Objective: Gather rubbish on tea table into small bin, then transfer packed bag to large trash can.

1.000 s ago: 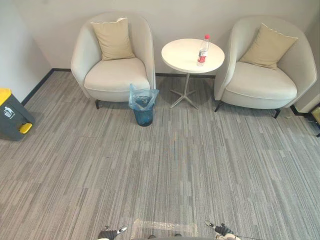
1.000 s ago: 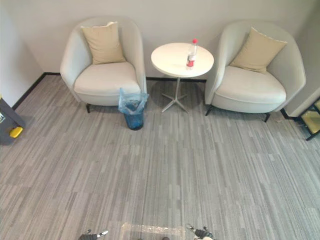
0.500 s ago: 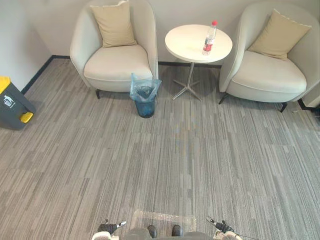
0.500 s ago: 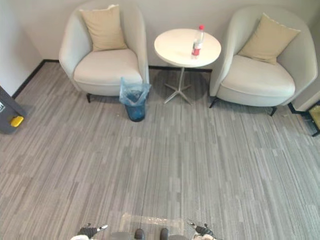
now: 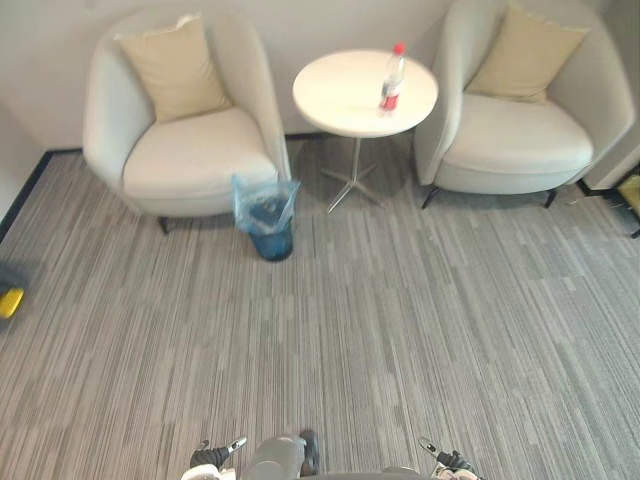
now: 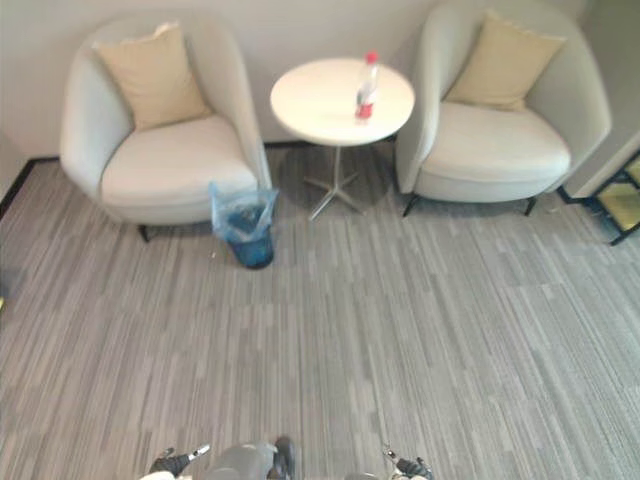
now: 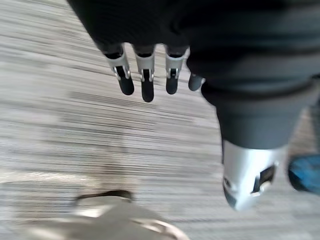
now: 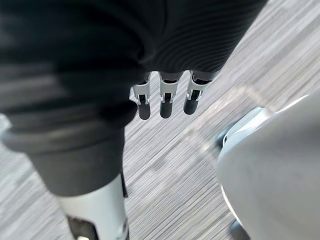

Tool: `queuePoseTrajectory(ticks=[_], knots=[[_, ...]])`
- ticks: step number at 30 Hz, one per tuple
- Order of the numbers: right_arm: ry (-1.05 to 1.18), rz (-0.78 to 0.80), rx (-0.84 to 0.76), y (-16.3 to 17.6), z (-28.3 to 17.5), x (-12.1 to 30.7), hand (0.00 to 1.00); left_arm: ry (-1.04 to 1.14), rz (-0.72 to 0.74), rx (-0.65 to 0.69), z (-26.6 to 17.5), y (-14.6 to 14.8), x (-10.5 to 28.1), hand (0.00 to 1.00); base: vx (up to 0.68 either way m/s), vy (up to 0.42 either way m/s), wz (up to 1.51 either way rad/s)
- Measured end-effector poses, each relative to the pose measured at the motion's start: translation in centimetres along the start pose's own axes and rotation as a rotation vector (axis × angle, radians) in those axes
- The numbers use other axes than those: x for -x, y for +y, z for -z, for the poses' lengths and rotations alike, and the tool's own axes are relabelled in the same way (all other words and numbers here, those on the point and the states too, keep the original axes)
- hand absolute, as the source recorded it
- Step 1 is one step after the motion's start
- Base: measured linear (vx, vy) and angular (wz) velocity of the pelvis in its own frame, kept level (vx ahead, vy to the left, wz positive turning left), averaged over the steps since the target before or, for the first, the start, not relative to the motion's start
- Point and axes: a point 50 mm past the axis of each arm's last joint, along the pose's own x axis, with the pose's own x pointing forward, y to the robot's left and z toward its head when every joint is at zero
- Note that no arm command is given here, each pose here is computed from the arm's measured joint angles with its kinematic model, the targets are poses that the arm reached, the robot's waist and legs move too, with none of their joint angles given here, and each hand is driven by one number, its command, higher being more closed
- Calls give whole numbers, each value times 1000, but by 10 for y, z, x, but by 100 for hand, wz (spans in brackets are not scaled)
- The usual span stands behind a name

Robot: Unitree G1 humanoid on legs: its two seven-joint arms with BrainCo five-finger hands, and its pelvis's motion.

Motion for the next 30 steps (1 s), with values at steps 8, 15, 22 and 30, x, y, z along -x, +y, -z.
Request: queuePoseTrajectory(ticks=[8,15,22,30], knots=[[-59,-27,1,7,-13,0,0,-17,80,69,-15,-34,2,0,396,-81,12],[-61,-13,45,-1,-22,-4,0,30,103,128,-5,-47,7,0,422,-267,11],[-28,-14,70,5,-14,-3,0,-78,89,112,-28,-39,5,0,310,-109,9],[22,-35,48,16,0,-2,0,-69,76,46,-29,-30,0,0,501,126,-16]])
